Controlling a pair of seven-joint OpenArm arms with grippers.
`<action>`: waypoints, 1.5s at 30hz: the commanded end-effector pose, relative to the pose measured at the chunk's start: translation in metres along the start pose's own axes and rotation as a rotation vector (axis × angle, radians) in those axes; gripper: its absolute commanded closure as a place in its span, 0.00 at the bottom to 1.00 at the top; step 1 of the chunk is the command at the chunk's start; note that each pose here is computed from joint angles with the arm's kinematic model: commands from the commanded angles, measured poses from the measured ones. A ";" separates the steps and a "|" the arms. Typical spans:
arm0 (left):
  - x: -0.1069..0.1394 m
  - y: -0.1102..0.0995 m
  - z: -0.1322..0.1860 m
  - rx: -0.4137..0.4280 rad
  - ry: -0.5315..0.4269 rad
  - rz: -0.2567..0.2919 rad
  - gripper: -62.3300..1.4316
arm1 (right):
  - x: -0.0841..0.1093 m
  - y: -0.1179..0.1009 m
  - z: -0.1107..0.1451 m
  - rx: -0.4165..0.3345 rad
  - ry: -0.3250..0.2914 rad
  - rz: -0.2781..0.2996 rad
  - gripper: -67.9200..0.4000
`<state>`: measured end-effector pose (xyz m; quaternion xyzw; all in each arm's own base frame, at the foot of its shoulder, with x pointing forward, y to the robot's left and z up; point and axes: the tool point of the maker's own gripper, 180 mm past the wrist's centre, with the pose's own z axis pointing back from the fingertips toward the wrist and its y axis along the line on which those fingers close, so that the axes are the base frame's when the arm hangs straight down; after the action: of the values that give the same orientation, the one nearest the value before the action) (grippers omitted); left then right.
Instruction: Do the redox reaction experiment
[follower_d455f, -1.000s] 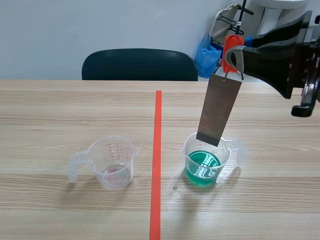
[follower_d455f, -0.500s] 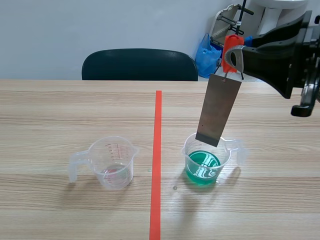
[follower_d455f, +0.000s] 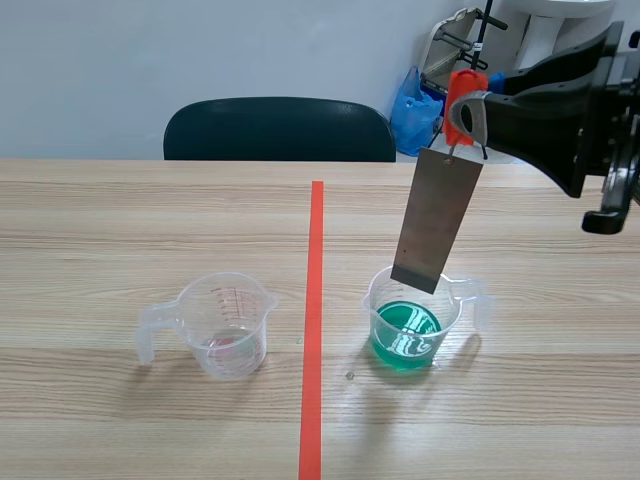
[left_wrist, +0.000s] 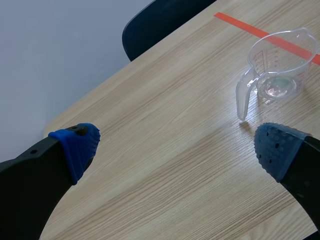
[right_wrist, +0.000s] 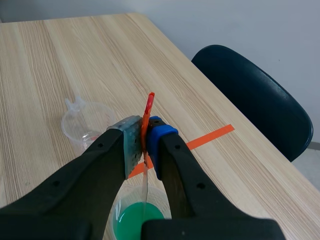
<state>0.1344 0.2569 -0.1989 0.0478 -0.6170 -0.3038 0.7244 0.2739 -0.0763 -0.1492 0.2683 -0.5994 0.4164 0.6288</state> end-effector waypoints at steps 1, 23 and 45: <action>0.006 0.002 -0.001 0.012 -0.022 0.003 0.00 | 0.011 -0.005 0.000 -0.008 -0.033 0.013 0.98; 0.006 0.002 -0.001 0.012 -0.022 0.003 0.00 | 0.011 -0.005 0.000 -0.008 -0.034 0.013 0.98; 0.016 -0.014 -0.015 -0.143 -0.068 0.111 0.00 | 0.013 -0.005 0.000 -0.008 -0.040 0.013 0.98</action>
<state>0.1407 0.2384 -0.1980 -0.0366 -0.6142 -0.3073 0.7259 0.2739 -0.0762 -0.1490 0.2685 -0.5997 0.4162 0.6285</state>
